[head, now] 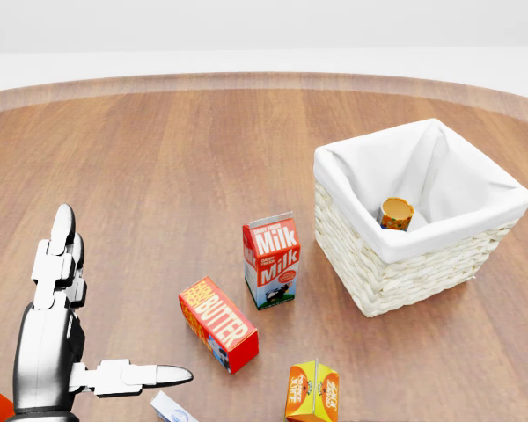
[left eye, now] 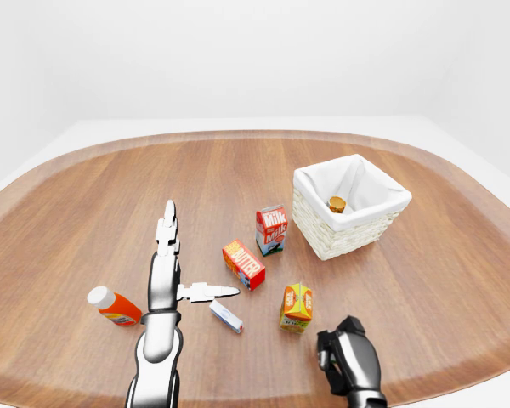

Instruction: Pick up the alphabet soup and the tomato sauce, and put them in the basket.

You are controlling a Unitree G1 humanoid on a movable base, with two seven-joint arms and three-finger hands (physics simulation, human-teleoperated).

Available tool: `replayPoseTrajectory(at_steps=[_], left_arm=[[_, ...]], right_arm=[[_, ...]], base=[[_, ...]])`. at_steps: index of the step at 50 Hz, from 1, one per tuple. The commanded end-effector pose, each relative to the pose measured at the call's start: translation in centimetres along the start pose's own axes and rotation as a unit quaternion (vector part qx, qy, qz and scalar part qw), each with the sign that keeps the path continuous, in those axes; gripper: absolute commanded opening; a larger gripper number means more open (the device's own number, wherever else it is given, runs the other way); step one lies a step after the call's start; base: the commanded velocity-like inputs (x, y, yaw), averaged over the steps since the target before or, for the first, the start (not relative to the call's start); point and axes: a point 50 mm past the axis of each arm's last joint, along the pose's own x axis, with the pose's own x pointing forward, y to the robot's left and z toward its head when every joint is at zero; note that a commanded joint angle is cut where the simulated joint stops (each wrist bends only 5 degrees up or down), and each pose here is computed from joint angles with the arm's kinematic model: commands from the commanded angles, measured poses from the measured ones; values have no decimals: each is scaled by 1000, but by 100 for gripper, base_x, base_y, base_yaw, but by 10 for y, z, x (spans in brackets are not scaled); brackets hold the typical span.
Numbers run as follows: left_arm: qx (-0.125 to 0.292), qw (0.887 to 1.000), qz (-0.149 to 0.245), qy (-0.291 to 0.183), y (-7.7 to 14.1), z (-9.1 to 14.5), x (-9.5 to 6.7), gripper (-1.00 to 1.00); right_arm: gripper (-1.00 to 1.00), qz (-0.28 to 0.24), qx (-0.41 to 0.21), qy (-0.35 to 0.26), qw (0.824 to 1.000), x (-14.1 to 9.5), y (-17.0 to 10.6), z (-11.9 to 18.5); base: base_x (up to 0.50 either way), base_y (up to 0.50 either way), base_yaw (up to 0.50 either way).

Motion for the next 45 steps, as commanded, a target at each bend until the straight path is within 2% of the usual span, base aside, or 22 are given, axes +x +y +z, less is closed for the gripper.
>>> replayPoseTrajectory(at_steps=[1,5,19,35,45], left_arm=[[-2,1000,2,0,1,0,0,100],[-3,1000,2,0,1,0,0,100],[-3,1000,2,0,1,0,0,100],[-2,1000,2,0,1,0,0,100],[-3,1000,2,0,1,0,0,100]], right_arm=[[-100,-64,75,14,995,-6,-29,7],[-100,-104,116,19,988,-11,-47,12],[-100,-106,198,10,974,-16,-78,21],[-100,-102,239,18,965,-17,-90,20],[-100,-103,283,4,954,-18,-106,23]], base=[[0,0,0],[0,0,0],[0,0,0],[0,0,0],[0,0,0]])
